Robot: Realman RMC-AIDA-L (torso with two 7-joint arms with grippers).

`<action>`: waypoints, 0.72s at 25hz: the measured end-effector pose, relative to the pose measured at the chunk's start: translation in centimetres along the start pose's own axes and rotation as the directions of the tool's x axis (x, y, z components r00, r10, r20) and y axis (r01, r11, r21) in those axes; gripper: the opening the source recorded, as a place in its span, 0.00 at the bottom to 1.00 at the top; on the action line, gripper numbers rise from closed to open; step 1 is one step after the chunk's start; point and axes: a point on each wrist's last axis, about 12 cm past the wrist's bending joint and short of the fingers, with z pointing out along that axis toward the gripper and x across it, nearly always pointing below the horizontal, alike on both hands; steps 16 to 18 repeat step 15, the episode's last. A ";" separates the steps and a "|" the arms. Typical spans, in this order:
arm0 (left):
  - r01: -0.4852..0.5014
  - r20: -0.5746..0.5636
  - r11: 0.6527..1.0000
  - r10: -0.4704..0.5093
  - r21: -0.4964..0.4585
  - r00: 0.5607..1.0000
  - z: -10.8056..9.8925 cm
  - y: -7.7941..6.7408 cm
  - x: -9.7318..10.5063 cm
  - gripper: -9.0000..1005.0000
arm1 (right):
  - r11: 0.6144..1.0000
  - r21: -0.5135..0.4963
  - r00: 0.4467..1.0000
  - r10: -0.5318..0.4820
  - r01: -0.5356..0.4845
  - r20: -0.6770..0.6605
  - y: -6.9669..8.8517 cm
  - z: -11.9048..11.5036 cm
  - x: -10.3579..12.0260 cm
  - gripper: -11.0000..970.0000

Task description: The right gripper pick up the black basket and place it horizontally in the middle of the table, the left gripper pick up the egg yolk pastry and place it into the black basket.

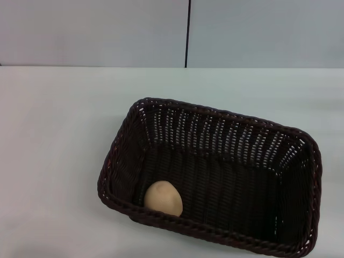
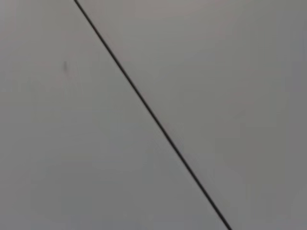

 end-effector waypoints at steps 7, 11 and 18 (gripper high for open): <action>-0.001 0.012 1.000 0.001 0.002 1.000 0.6 0.0 0.1 0.01 | 1.000 0.016 1.000 0.005 -0.006 0.031 0.0 0.5 -0.3 0.34; -0.003 0.014 1.000 0.003 0.009 1.000 0.9 0.1 0.1 0.01 | 1.000 0.017 0.999 0.007 -0.008 0.039 0.0 0.8 -0.4 0.34; -0.013 0.031 1.000 0.012 0.008 0.999 1.2 0.3 -0.3 0.01 | 0.999 0.032 0.999 0.013 -0.015 0.052 -0.2 0.8 -0.5 0.34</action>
